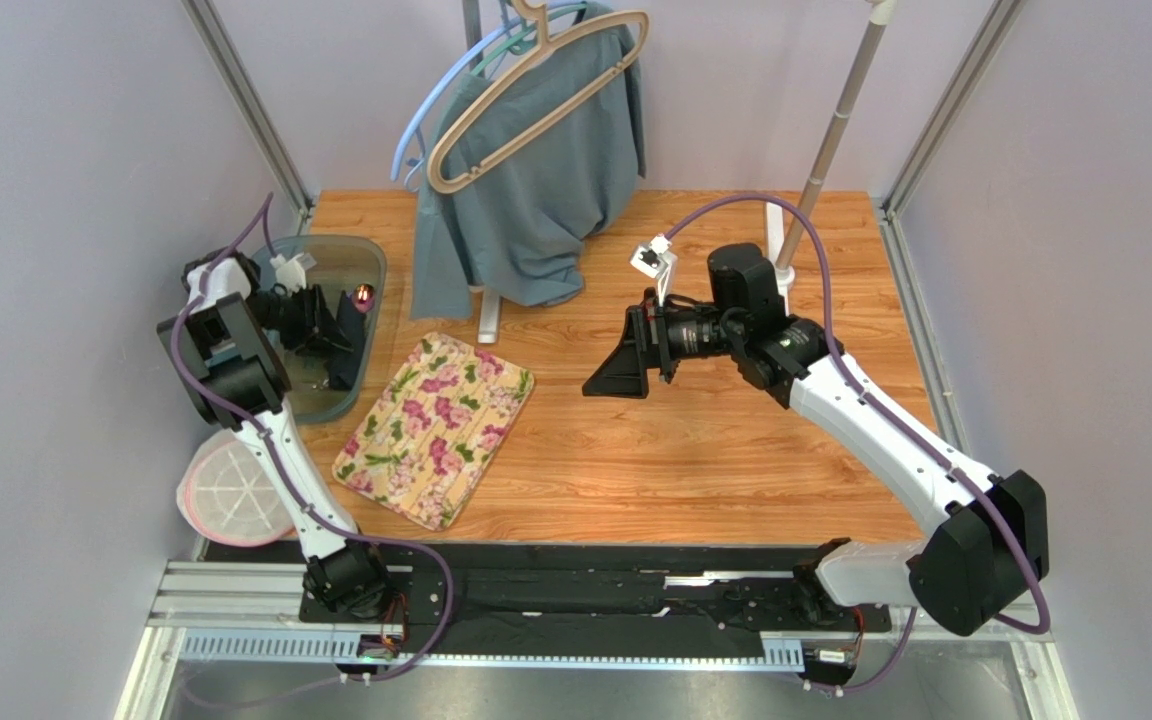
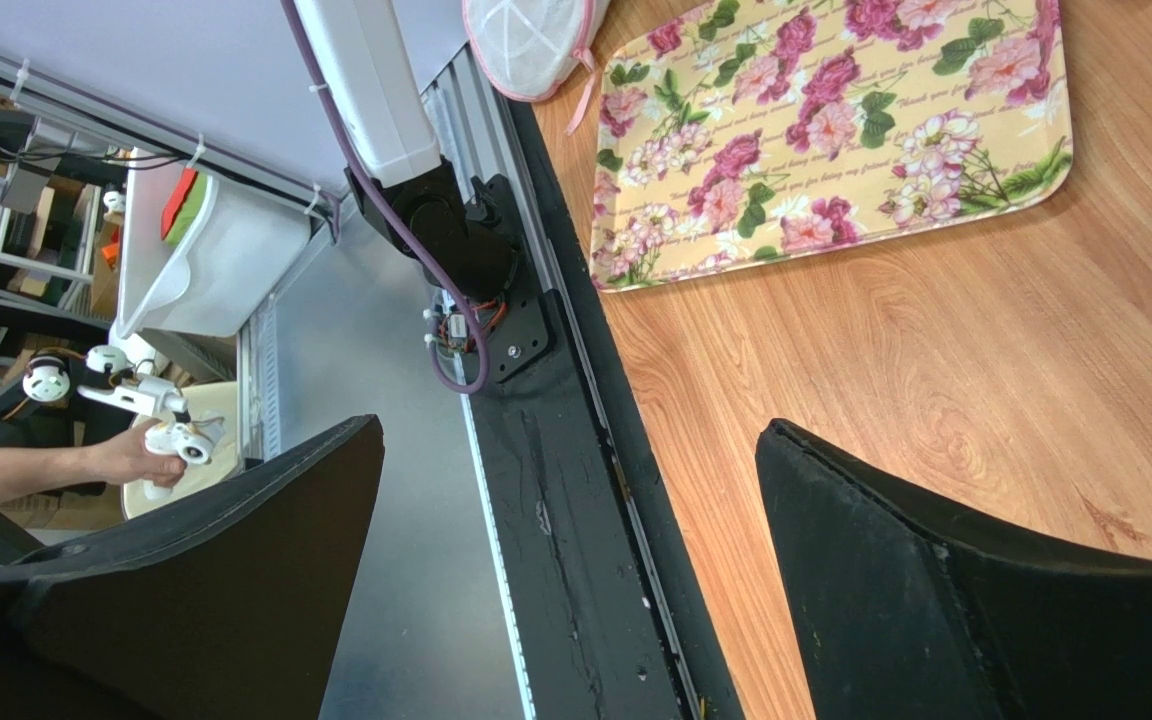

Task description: Place the utensils on the paper napkin and roll it up

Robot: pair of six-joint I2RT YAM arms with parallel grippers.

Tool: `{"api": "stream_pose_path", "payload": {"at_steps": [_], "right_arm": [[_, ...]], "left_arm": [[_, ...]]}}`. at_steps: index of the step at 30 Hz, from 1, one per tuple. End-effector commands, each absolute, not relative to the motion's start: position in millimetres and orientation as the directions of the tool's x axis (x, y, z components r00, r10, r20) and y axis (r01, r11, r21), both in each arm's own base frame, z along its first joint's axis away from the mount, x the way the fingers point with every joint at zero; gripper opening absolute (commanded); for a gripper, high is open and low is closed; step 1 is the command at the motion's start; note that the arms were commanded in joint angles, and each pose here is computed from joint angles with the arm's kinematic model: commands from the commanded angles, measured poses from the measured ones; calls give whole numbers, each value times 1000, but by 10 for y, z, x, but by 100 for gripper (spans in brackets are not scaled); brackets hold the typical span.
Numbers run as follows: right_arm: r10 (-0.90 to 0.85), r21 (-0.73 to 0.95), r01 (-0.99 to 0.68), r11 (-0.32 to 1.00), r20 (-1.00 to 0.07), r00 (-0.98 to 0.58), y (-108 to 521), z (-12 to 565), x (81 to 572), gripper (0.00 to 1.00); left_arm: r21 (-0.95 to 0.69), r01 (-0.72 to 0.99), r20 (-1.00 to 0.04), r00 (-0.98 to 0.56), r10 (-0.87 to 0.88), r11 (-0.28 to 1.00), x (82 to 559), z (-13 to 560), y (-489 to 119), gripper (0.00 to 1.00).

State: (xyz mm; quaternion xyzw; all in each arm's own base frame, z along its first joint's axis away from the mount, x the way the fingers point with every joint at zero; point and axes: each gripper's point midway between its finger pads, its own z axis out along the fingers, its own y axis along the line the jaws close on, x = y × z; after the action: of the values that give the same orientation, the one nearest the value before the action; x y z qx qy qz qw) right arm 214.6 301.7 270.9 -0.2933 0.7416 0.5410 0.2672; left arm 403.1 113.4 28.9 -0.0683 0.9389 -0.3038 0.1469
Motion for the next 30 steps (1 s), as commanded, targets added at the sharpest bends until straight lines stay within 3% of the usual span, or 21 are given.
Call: {"api": "stream_pose_path", "payload": {"at_steps": [1, 2, 3, 12, 13, 17, 18, 20, 21, 24, 30], "right_arm": [[-126, 614, -762, 206, -756, -643, 3019, 2898, 2138, 100], [-126, 612, -764, 204, -757, -641, 3020, 2904, 2137, 100], [-125, 609, -767, 201, -761, -637, 3017, 2936, 2130, 100], [-118, 587, -786, 196, -781, -613, 2991, 3036, 2097, 100], [-115, 579, -791, 197, -788, -605, 2983, 3071, 2094, 100], [-111, 547, -800, 246, -804, -583, 2911, 3121, 2112, 100], [-112, 534, -805, 258, -811, -574, 2889, 3126, 2118, 100], [-97, 518, -797, 311, -817, -568, 2791, 3138, 2167, 100], [-93, 505, -798, 329, -823, -560, 2747, 3142, 2187, 100], [-61, 485, -766, 421, -828, -558, 2521, 3121, 2306, 100], [9, 428, -596, 679, -817, -577, 1883, 2936, 2638, 100]], "left_arm": [[-483, -2, -333, -924, -186, 876, 4106, 539, 1313, 40], [-475, -4, -337, -923, -186, 880, 4106, 555, 1331, 40], [-469, -12, -338, -922, -192, 883, 4100, 572, 1338, 47], [-311, 19, -429, -895, -122, 950, 4108, 930, 1387, 51], [-266, 17, -447, -888, -108, 964, 4102, 1030, 1422, 63], [-165, 18, -493, -868, -67, 986, 4048, 1273, 1445, 64], [-139, 27, -520, -853, -50, 990, 4070, 1365, 1433, 84], [-99, 40, -571, -821, -23, 994, 4025, 1651, 1369, 90], [-94, 48, -584, -812, -16, 994, 3995, 1757, 1316, 99], [-33, 67, -667, -745, 28, 997, 3858, 2322, 1065, 99], [-16, 151, -697, -711, 97, 988, 3473, 2778, 318, 99]]}}
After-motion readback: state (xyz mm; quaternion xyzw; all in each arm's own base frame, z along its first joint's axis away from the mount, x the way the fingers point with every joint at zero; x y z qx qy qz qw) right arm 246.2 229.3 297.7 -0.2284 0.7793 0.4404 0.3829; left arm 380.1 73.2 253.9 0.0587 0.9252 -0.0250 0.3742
